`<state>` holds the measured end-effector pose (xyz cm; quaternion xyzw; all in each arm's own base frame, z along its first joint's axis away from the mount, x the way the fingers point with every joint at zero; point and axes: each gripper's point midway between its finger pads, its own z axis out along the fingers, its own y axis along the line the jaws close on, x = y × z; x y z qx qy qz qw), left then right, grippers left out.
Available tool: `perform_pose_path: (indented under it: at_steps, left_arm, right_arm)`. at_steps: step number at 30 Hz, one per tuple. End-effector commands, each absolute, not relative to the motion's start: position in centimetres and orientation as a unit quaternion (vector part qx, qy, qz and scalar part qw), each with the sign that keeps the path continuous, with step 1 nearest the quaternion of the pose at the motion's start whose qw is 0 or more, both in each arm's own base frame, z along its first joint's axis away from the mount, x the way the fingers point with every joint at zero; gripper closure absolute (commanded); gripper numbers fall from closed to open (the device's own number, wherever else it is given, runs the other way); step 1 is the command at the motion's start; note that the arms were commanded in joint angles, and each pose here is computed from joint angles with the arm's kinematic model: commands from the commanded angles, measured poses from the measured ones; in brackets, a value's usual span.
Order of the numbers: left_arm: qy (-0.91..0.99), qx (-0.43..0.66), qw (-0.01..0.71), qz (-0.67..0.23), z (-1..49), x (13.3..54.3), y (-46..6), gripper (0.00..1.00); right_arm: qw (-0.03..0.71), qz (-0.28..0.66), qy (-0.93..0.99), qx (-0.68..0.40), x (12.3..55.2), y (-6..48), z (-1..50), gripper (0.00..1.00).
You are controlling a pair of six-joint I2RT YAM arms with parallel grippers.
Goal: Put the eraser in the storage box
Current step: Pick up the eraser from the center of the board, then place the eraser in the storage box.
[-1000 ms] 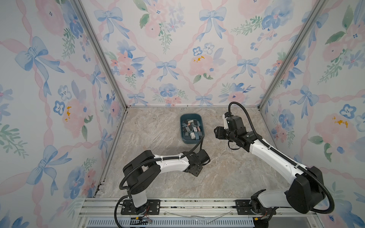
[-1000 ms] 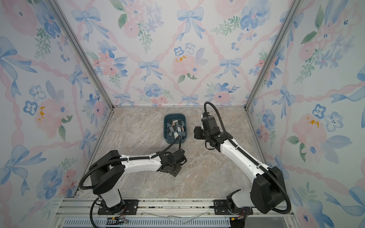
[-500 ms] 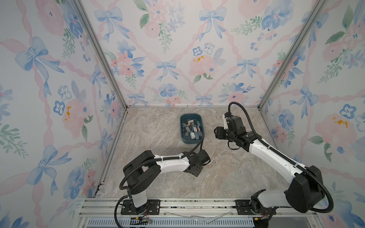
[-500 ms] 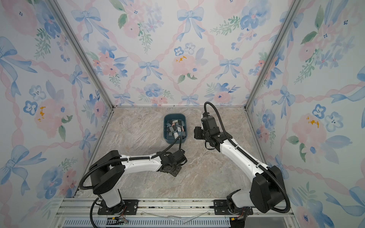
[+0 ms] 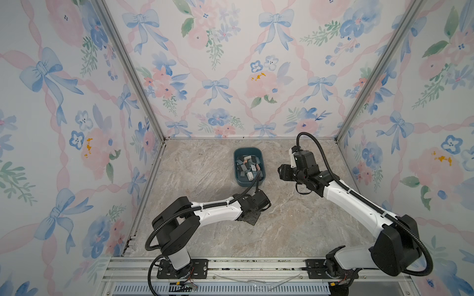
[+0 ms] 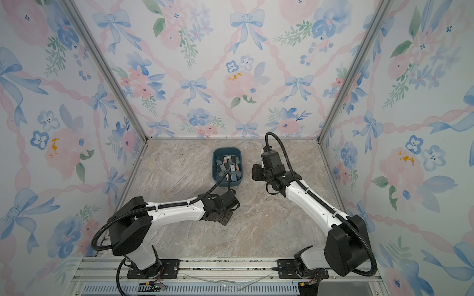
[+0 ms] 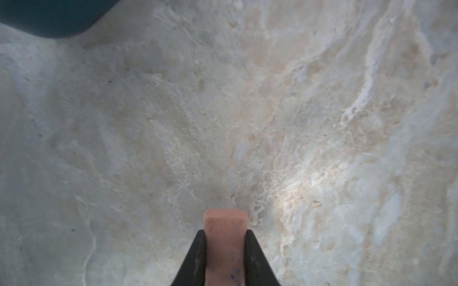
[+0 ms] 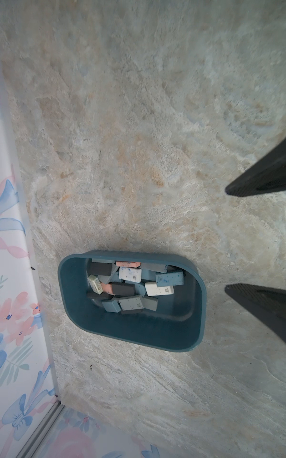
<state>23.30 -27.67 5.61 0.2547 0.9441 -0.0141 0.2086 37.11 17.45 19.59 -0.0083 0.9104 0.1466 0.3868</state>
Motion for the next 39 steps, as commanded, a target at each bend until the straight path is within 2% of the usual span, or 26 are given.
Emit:
perform_pose_path:
  at_steps: [1, 8, 14, 27, 39]
  left_arm:
    - [0.942, 0.204, 0.265, -0.027, 9.7, 26.4, -27.5, 0.74]
    - [0.934, 0.150, 0.320, -0.051, 14.3, 31.7, -26.6, 0.72]
    - [0.935, 0.117, 0.327, -0.064, 15.6, 35.9, -26.2, 0.73]
    - [0.946, 0.115, 0.292, -0.084, 11.7, 43.5, -28.8, 0.73]
    - [0.953, 0.095, 0.276, -0.077, 7.4, 47.6, -29.7, 0.73]
  right_arm:
    - [0.384, 0.149, 0.911, 0.002, 37.6, 17.2, 19.1, 0.41]
    - [0.380, 0.150, 0.913, 0.000, 37.8, 17.3, 19.0, 0.41]
    - [0.376, 0.149, 0.914, 0.002, 38.0, 17.1, 18.9, 0.41]
    - [0.371, 0.142, 0.917, 0.016, 38.5, 15.6, 19.1, 0.41]
    - [0.364, 0.135, 0.921, 0.026, 38.5, 14.8, 18.6, 0.41]
